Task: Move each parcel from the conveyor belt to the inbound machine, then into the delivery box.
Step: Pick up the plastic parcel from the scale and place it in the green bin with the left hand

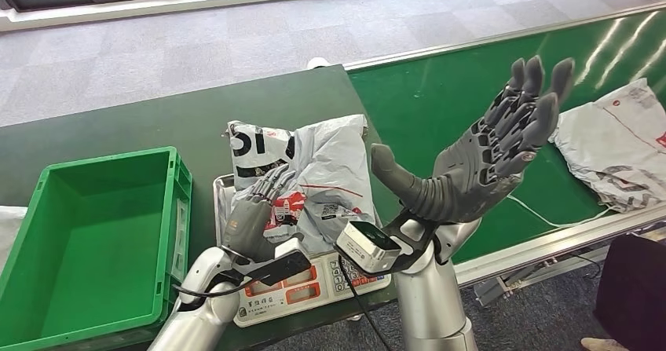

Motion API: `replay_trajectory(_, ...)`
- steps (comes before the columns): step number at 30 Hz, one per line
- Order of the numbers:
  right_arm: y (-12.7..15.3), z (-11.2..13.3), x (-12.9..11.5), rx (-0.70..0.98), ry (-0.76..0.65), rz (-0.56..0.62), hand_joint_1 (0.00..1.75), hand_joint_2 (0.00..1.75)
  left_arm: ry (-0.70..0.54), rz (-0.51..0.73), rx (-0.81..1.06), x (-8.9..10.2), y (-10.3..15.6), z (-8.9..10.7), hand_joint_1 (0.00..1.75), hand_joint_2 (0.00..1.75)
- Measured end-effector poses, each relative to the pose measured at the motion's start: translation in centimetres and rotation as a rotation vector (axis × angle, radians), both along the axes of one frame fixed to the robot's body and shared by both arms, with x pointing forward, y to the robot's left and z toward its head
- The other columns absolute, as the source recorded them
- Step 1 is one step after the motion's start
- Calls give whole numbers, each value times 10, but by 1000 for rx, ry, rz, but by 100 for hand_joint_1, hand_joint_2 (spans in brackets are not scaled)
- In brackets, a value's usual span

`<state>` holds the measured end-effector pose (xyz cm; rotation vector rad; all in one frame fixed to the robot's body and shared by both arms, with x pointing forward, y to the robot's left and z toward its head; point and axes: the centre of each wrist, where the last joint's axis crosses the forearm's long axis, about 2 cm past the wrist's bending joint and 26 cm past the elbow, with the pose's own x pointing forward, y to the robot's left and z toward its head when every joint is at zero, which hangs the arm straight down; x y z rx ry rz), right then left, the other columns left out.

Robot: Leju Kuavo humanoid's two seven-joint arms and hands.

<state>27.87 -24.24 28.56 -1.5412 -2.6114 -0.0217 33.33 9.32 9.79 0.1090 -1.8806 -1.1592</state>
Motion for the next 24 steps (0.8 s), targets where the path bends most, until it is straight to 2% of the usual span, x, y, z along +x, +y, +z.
replay_trajectory(6, 0, -1, 1, -1, 5, 2, 0, 175, 0, 2, 0, 0, 1, -1, 7, 175)
replay_trajectory(7, 0, -1, 1, -1, 6, 2, 0, 175, 0, 2, 0, 0, 1, -1, 9, 175)
replay_trajectory(9, 0, -1, 1, -1, 6, 2, 0, 175, 1, 2, 1, 0, 1, -1, 26, 175)
replay_trajectory(13, 0, -1, 1, 0, 6, 2, 0, 175, 0, -1, -4, 0, 1, -1, 161, 175)
replay_trajectory(14, 0, -1, 1, 0, 6, 3, 0, 175, -1, -3, -7, 0, 1, -1, 168, 175)
replay_trajectory(16, 0, -1, 1, 3, 6, 3, 0, 175, -1, -7, -11, 0, 1, -1, 175, 175)
replay_trajectory(24, -2, -2, 1, 8, 12, -5, 0, 175, -7, -17, 2, 1, 1, 0, 175, 175)
